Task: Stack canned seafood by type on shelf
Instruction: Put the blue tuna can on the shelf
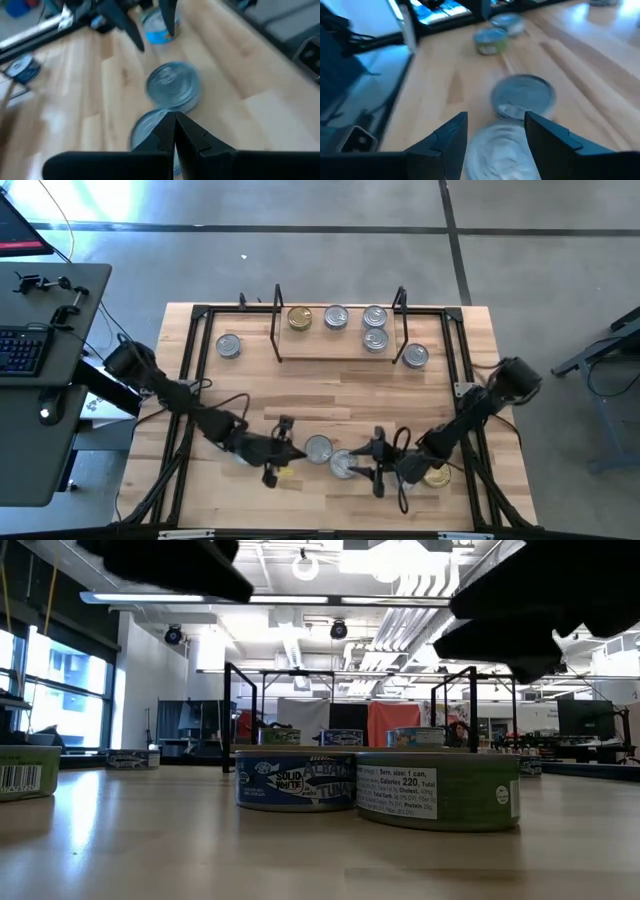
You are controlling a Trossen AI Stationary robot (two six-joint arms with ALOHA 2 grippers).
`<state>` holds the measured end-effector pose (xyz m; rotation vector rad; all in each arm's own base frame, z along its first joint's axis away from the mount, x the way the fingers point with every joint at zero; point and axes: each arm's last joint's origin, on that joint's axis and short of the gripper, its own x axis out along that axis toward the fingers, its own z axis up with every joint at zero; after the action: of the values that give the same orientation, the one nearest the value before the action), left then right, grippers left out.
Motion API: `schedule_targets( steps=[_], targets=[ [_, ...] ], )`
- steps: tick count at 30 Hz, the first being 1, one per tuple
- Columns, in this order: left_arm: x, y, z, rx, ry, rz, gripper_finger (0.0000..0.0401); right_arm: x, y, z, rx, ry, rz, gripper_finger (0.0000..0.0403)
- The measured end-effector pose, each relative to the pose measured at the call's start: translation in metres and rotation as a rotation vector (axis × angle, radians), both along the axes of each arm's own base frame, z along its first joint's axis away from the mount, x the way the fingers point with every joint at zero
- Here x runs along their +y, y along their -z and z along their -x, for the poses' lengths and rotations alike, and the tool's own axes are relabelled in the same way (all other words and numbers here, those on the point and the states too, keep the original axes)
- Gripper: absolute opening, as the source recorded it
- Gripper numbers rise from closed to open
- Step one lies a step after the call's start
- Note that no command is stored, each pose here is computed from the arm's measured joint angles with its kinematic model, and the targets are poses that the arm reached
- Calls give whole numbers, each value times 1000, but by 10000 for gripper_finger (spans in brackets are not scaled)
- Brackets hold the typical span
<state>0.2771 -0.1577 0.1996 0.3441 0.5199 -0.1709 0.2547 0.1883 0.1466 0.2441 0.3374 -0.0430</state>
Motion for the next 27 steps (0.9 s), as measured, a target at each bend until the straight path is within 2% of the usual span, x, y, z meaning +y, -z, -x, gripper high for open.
schedule_targets(
  steps=[3,7,10,12,20,27],
  targets=[
    [-1,17,12,-116,19,71,0,9,4,-11,-30,13,11,188],
    [7,36,22,-197,71,131,0,16,4,-28,-67,119,61,188],
    [7,46,24,-172,211,50,11,19,2,-42,-75,109,112,188],
    [5,55,23,-148,256,4,30,20,-1,-49,-81,108,138,188],
    [0,84,-5,-76,262,-113,116,12,-10,-68,-78,126,204,188],
    [6,95,-23,28,291,-196,117,7,-10,-72,-70,87,197,188]
  ],
)
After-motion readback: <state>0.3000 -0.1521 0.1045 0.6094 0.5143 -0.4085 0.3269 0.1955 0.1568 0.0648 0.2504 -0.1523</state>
